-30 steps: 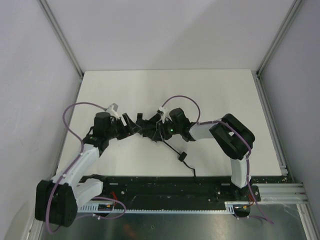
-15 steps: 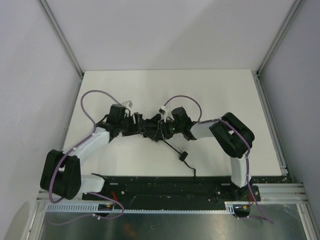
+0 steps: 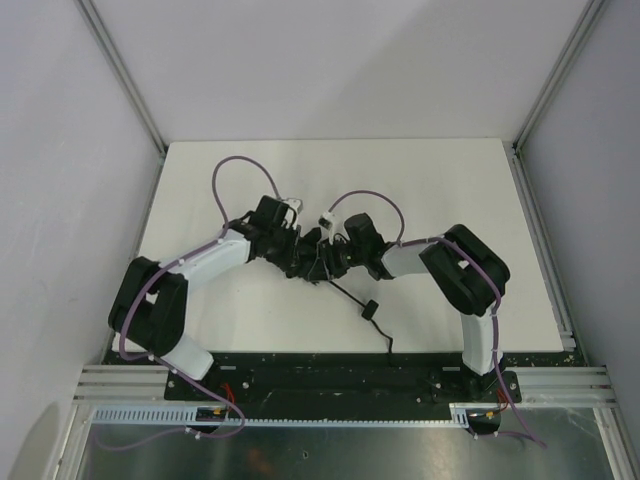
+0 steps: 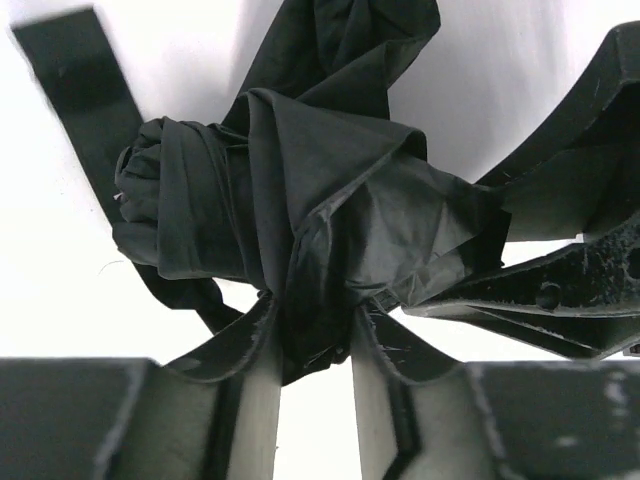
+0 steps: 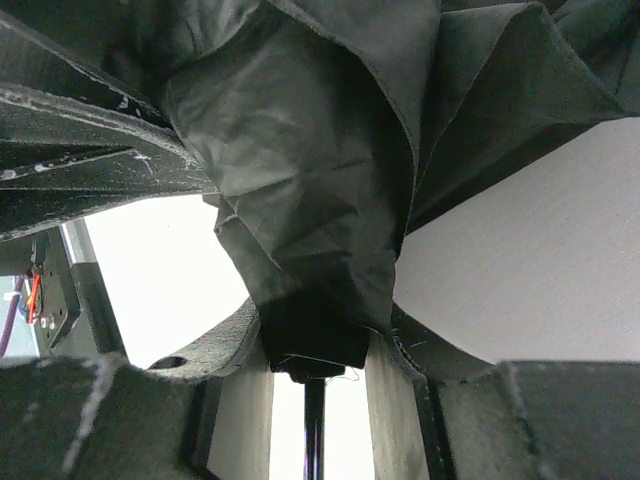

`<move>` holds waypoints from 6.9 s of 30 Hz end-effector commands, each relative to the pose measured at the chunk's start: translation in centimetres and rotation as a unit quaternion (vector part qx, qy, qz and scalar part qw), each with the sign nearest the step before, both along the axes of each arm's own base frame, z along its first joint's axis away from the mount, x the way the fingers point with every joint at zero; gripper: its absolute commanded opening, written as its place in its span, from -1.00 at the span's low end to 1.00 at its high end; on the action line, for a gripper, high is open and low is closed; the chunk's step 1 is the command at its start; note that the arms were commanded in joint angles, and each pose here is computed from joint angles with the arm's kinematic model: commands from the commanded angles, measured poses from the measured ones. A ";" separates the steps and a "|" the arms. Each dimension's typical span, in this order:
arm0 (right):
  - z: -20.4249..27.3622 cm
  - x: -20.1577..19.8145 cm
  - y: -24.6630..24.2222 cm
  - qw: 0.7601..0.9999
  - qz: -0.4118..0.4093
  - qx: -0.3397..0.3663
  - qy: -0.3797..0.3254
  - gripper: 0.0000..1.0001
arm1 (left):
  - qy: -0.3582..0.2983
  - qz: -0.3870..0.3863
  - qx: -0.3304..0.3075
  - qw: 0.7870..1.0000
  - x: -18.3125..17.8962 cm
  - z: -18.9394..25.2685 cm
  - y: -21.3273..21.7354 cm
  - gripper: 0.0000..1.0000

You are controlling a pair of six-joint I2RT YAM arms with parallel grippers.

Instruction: Put away the umbrella

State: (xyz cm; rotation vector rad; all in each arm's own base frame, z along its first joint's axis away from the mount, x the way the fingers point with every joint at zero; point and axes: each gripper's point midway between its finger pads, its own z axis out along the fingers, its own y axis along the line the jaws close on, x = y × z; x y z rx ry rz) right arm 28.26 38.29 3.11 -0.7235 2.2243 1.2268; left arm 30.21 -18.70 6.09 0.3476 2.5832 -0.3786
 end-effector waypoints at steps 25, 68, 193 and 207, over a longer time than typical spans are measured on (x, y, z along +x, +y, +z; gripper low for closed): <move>13.0 3.8 -2.0 0.976 -0.176 0.126 -0.028 -1.00 | -0.195 0.104 0.126 0.967 -2.6 8.4 1.0 -1.00; 21.6 -1.7 -2.5 0.952 0.014 0.127 -0.279 -1.00 | -0.192 -0.034 -0.318 0.928 -11.4 21.1 -1.4 0.52; 26.1 -2.1 -7.6 0.882 -0.059 -0.021 -0.468 -1.00 | 0.083 0.299 -0.373 0.875 -0.3 19.9 -6.0 0.99; 23.8 1.3 -10.6 0.913 -0.103 -0.009 -0.394 -1.00 | -0.140 0.227 -0.288 0.920 -2.3 22.2 1.9 0.99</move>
